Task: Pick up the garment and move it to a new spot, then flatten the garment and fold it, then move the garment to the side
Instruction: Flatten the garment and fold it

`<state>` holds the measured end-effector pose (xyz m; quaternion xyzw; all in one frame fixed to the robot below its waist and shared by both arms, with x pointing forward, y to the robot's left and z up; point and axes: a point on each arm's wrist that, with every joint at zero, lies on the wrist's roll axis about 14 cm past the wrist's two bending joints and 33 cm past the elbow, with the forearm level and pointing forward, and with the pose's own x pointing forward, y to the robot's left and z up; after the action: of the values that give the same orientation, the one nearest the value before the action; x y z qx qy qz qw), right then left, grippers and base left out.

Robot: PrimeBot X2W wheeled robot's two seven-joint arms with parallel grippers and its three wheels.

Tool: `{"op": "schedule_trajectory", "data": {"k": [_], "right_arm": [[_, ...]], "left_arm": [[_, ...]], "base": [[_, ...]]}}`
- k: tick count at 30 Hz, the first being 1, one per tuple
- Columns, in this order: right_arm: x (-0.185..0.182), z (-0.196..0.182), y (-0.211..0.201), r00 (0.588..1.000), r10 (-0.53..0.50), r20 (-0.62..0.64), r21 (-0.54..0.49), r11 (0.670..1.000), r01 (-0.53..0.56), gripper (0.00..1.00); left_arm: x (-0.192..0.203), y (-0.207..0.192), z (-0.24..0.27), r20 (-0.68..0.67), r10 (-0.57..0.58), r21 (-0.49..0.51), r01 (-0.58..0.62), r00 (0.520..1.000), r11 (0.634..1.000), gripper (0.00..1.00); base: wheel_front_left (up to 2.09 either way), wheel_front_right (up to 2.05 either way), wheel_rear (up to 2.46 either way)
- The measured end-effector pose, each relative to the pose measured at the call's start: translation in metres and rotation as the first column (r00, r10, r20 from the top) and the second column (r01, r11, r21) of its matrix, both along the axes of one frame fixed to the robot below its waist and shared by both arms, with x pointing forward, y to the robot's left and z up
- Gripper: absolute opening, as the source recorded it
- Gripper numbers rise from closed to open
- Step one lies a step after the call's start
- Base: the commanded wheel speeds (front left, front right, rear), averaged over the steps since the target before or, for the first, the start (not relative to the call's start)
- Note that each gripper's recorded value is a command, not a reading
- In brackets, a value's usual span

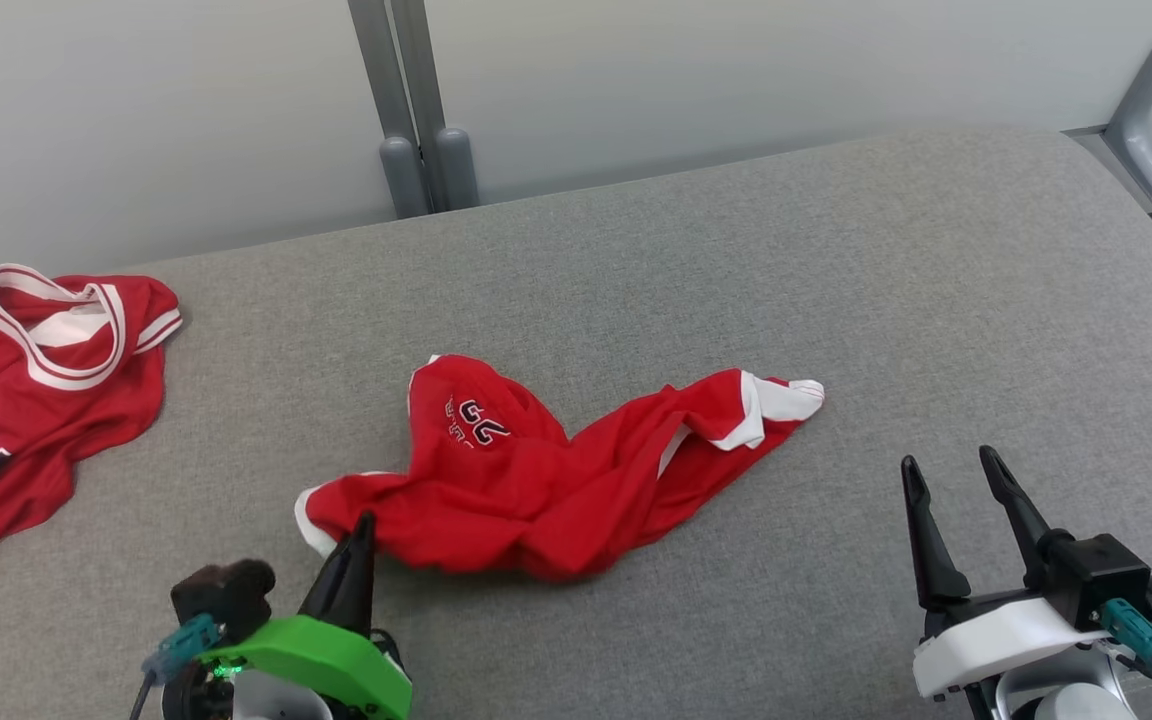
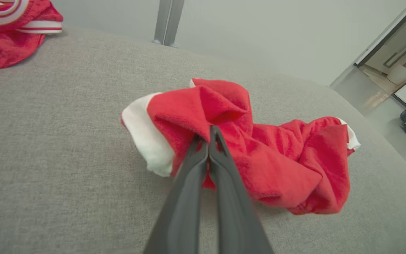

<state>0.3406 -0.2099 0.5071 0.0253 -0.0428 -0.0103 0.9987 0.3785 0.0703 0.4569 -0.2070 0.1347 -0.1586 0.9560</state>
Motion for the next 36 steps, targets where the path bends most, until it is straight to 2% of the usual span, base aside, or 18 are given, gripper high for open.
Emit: {"op": "schedule_trajectory", "data": {"k": [1, 7, 12, 14, 16, 18, 19, 22, 24, 26, 32, 36], "right_arm": [[0.0, -0.001, -0.001, 1.0, -0.002, -0.003, -0.001, 1.0, 0.002, 1.0], [-0.002, -0.007, -0.001, 1.0, 0.001, -0.022, -0.005, 1.0, -0.001, 1.0], [-0.006, -0.001, -0.005, 1.0, -0.004, -0.003, -0.013, 1.0, 0.004, 1.0], [-0.008, 0.0, -0.006, 1.0, -0.006, -0.001, -0.016, 1.0, 0.006, 1.0], [-0.01, 0.0, -0.006, 1.0, -0.004, -0.001, -0.017, 1.0, 0.004, 1.0], [-0.008, -0.001, -0.002, 1.0, 0.011, -0.002, -0.02, 1.0, -0.011, 1.0], [-0.008, -0.001, 0.001, 1.0, 0.02, -0.005, -0.02, 1.0, -0.02, 1.0], [-0.002, -0.001, 0.007, 0.999, 0.038, -0.005, -0.02, 0.999, -0.039, 1.0], [0.004, 0.002, 0.009, 0.999, 0.046, 0.003, -0.023, 0.999, -0.046, 1.0], [0.009, 0.0, 0.013, 0.998, 0.055, -0.003, -0.018, 0.998, -0.055, 1.0], [0.016, -0.012, 0.009, 0.999, 0.034, -0.041, -0.008, 0.999, -0.034, 1.0], [0.016, -0.02, 0.003, 0.998, 0.01, -0.068, -0.005, 1.0, -0.011, 1.0]], "left_arm": [[0.0, 0.004, -0.004, 0.007, 0.023, -0.015, -0.023, 1.0, 1.0, 1.0], [-0.009, 0.022, -0.031, -0.045, 0.107, -0.022, -0.108, 0.993, 0.994, 1.0], [-0.02, 0.036, -0.014, 0.027, 0.174, 0.011, -0.174, 0.984, 0.985, 1.0], [-0.04, 0.019, -0.019, -0.014, 0.128, -0.014, -0.129, 0.992, 0.992, 1.0], [-0.062, -0.011, -0.021, -0.076, 0.016, -0.065, -0.021, 0.997, 0.998, 1.0], [-0.064, -0.028, -0.01, -0.072, -0.045, -0.11, 0.036, 0.996, 0.993, 1.0], [-0.066, -0.037, -0.009, -0.077, -0.089, -0.098, 0.081, 0.993, 0.992, 1.0], [-0.077, -0.069, -0.021, -0.161, -0.217, -0.116, 0.2, 0.963, 0.973, 1.0], [-0.08, -0.086, -0.03, -0.198, -0.295, -0.091, 0.282, 0.935, 0.955, 1.0], [-0.07, -0.098, -0.033, -0.202, -0.329, -0.066, 0.322, 0.923, 0.944, 1.0], [-0.033, -0.107, -0.045, -0.211, -0.304, -0.014, 0.308, 0.929, 0.951, 1.0], [-0.025, -0.117, -0.057, -0.24, -0.332, 0.007, 0.344, 0.912, 0.939, 1.0]], "base": [[0.0, 0.0, 0.0], [0.0, 0.0, 0.0], [0.0, 0.0, 0.0], [0.0, 0.0, 0.0], [0.0, 0.0, 0.0], [0.0, 0.0, 0.0], [0.0, 0.0, 0.0], [0.0, 0.0, 0.0], [0.0, 0.0, 0.0], [0.0, 0.0, 0.0], [0.0, 0.0, 0.0], [0.0, 0.0, 0.0]]}}
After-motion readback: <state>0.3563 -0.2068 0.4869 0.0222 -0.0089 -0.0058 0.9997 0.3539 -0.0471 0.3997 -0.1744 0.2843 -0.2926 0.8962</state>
